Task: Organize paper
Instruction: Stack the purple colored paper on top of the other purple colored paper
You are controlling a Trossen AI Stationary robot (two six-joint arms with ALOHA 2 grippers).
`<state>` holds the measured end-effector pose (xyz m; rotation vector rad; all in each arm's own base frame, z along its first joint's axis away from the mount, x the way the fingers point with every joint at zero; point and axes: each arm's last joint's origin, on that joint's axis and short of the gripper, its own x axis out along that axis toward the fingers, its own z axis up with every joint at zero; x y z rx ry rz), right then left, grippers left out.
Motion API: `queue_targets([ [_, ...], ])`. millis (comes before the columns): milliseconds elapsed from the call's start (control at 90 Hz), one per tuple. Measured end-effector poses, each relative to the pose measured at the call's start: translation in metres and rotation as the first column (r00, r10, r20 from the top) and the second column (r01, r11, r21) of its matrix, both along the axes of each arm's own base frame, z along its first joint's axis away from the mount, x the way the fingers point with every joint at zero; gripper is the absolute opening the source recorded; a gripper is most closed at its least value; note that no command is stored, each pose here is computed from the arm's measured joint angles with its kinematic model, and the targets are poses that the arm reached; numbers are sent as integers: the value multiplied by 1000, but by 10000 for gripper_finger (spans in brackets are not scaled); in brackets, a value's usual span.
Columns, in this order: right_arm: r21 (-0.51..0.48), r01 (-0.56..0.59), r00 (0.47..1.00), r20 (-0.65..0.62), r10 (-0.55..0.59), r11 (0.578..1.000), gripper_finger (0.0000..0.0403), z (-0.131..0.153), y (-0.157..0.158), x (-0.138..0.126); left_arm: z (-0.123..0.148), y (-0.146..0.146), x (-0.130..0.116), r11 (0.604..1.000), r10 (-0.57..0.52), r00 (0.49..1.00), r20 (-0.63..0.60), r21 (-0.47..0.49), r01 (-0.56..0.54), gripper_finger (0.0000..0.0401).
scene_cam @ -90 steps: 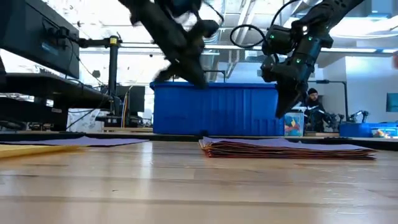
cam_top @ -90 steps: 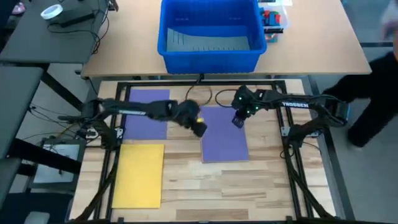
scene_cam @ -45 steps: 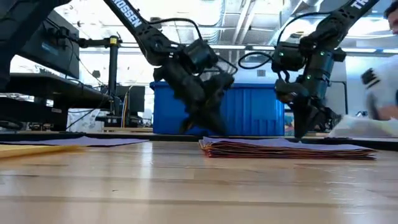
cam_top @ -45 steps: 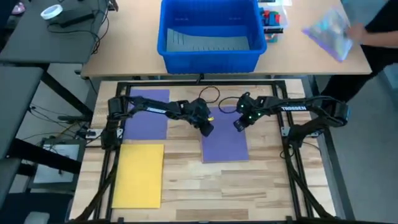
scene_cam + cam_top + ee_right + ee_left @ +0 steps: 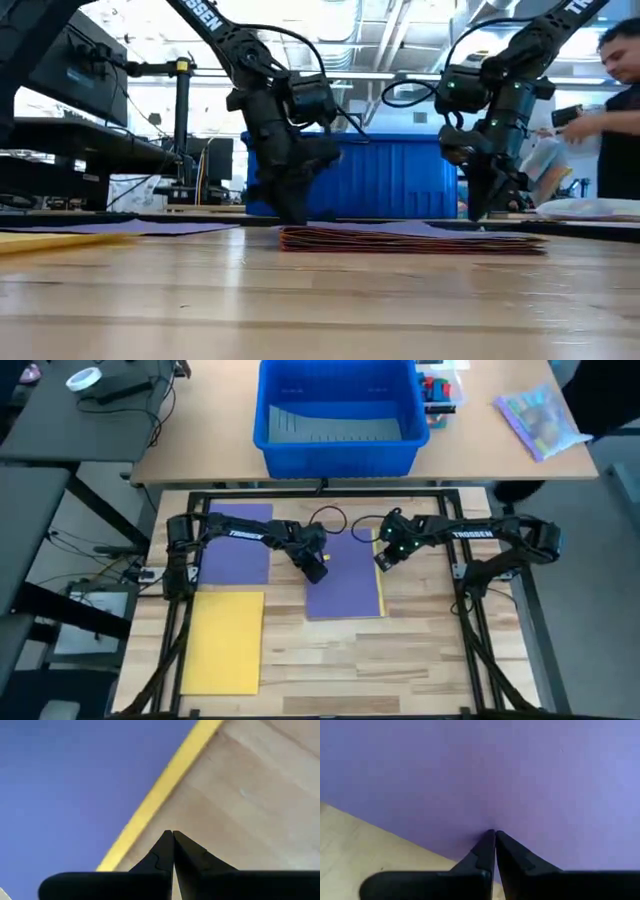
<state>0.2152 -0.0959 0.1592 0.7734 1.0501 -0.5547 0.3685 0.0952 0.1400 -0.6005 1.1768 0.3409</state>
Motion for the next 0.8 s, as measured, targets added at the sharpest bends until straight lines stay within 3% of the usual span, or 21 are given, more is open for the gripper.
queue_targets([
  [189,-10,11,997,78,-10,1000,0,-1,2,12,5,0,5,1000,3,1000,21,9,-3,0],
  [600,40,64,998,-10,-64,997,0,-31,-4,21,10,1,9,1000,-17,999,31,24,16,0],
  [800,10,80,988,-132,-78,997,0,-36,-6,11,7,-1,-5,999,-26,992,-123,25,29,0],
])
